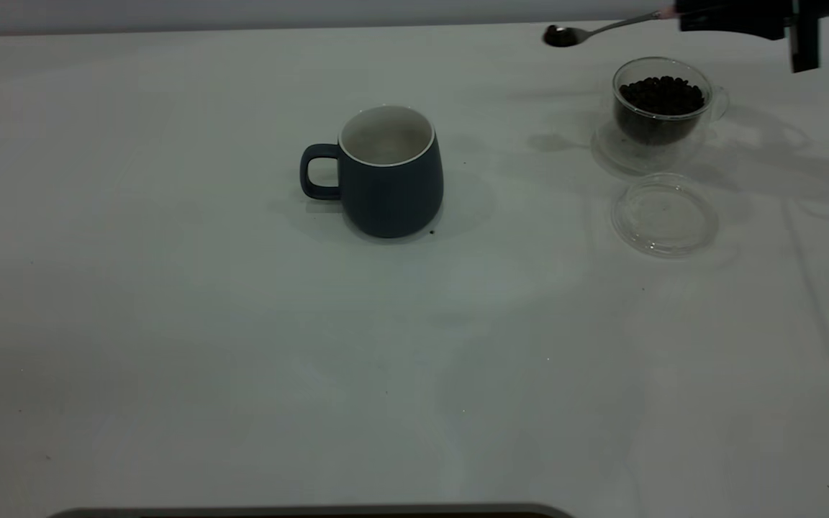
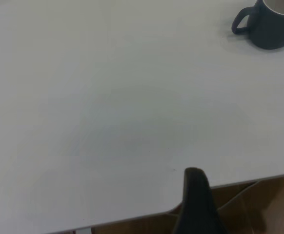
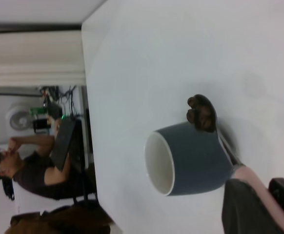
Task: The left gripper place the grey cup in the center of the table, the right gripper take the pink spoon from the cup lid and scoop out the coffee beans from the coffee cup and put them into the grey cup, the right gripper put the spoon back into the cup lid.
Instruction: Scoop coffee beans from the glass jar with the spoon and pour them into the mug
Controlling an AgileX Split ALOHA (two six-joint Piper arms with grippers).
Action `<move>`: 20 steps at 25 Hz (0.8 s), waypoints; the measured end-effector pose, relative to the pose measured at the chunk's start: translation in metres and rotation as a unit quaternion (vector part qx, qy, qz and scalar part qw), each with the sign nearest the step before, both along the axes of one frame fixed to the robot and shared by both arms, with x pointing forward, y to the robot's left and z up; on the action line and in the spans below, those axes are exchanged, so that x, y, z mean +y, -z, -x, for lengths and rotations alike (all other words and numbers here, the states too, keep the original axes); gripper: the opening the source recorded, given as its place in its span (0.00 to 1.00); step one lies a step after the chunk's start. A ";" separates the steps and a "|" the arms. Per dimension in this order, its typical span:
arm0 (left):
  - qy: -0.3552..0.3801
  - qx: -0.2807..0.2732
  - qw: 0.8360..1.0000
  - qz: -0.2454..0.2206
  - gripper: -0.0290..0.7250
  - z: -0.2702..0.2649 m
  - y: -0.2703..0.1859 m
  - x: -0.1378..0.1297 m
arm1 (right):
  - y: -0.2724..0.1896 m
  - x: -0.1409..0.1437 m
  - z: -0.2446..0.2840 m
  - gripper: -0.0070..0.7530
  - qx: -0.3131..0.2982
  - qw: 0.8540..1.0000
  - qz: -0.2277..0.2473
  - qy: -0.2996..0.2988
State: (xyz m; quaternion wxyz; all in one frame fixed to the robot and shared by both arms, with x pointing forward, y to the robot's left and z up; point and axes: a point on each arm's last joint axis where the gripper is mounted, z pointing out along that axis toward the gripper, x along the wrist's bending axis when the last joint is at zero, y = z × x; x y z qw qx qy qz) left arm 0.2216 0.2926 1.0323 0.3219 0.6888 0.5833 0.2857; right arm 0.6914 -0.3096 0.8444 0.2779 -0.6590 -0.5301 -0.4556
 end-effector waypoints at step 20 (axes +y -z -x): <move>0.000 0.000 1.000 0.000 0.79 0.000 0.000 0.000 | -0.003 0.097 0.006 0.14 0.001 0.996 -0.014 -0.091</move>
